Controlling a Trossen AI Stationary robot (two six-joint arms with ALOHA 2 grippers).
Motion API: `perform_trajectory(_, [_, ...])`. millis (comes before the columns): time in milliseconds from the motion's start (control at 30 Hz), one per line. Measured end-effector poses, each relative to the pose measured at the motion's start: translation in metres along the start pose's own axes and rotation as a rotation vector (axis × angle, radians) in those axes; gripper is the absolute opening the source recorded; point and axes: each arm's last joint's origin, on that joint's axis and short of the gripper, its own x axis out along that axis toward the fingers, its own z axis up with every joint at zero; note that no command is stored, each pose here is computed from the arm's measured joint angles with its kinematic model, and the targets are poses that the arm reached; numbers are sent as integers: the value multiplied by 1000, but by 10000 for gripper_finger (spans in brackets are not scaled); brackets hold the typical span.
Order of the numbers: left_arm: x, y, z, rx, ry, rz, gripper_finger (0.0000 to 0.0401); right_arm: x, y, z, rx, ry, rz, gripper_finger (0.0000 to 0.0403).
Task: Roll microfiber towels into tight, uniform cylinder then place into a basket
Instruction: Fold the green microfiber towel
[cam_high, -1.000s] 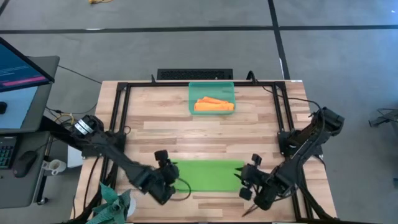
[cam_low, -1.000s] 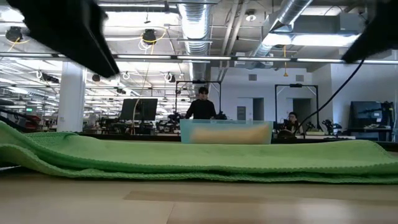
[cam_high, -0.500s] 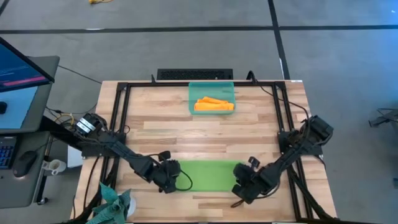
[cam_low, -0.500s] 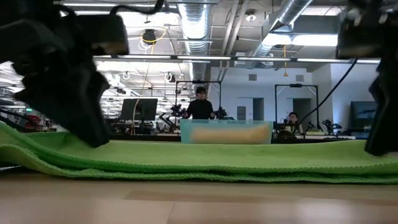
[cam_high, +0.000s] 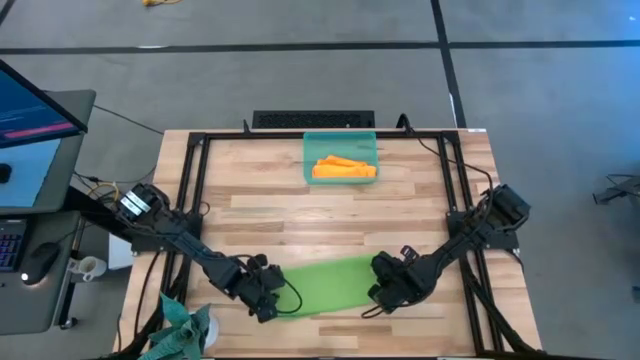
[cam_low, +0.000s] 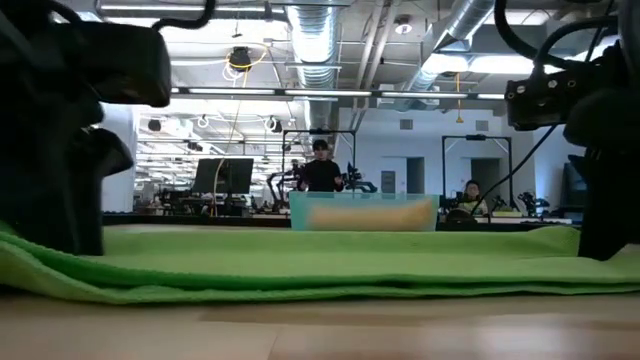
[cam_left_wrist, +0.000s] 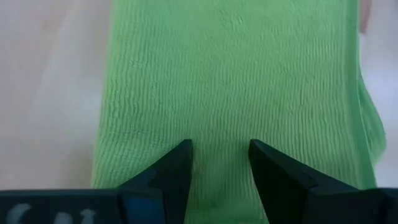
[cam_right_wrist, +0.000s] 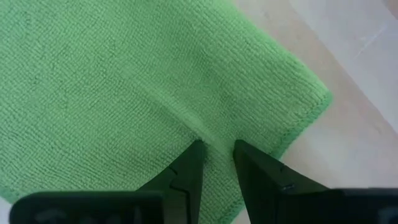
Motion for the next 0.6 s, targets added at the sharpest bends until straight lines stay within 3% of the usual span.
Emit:
perform_trajectory(267, [-13, -21, 0, 72, -2, -37, 155, 7, -13, 18, -74, 4, -90, 118])
perform_trajectory(433, [-20, -25, 0, 105, 6, 17, 155, 14, -35, 32, -134, 16, -267, 118])
perform_trajectory(600, [-22, -23, 9, 209, -117, 124, 155, 9, -48, 41, -182, 22, -378, 118])
